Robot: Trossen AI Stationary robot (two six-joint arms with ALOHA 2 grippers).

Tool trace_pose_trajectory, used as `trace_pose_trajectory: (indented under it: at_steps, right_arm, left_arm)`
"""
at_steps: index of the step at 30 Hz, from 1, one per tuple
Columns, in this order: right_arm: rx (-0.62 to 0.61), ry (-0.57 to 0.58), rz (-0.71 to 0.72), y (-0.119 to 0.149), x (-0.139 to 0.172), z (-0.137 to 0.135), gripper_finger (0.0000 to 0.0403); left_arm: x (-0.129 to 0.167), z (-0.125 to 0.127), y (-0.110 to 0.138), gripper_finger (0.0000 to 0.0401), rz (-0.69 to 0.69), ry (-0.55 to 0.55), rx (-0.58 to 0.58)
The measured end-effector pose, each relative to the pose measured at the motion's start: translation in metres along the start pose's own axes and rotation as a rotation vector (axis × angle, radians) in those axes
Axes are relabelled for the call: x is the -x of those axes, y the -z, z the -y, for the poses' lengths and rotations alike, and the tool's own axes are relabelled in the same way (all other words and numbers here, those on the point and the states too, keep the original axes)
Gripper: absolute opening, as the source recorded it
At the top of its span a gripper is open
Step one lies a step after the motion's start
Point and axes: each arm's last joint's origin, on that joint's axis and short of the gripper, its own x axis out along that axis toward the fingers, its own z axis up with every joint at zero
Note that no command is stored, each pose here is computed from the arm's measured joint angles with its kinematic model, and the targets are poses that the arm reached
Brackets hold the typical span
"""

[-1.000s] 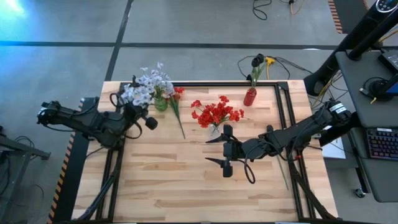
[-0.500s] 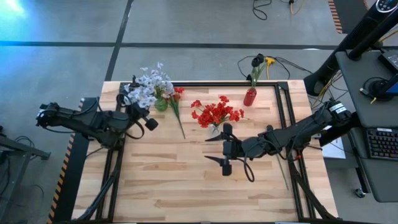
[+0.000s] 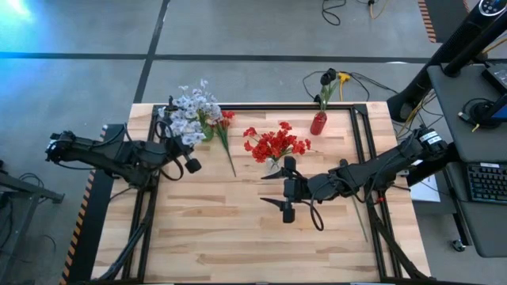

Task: Sort flowers into vase by color
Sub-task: Put the white flower into the green vase

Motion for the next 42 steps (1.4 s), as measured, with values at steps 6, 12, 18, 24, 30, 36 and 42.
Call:
trace_pose_trajectory:
  at_steps: [6,12,18,24,30,36,42]
  right_arm:
    - [0.001,0.0,-0.001,0.0,0.0,0.0,0.0272]
    - [0.001,0.0,-0.001,0.0,0.0,0.0,0.0272]
    - [0.001,0.0,-0.002,0.0,0.0,0.0,0.0272]
    - [0.001,0.0,-0.002,0.0,0.0,0.0,0.0272]
    - [0.003,0.0,0.0,0.0,-0.001,0.0,0.0272]
    - [0.003,0.0,0.001,0.0,-0.001,0.0,0.0272]
    - [0.003,0.0,0.001,0.0,-0.001,0.0,0.0272]
  left_arm:
    - [0.0,-0.002,0.0,0.0,-0.006,-0.038,-0.012]
    - [0.0,-0.003,0.0,0.0,-0.008,-0.07,-0.033]
    - [0.0,-0.005,-0.006,0.0,0.02,-0.111,-0.024]
    - [-0.003,-0.009,-0.007,0.0,0.017,-0.142,-0.032]
    - [-0.013,-0.013,-0.006,0.0,-0.008,-0.196,-0.039]
    - [-0.02,-0.013,-0.004,0.0,-0.039,-0.221,-0.059]
    - [-0.025,-0.009,-0.004,0.0,-0.043,-0.224,-0.061]
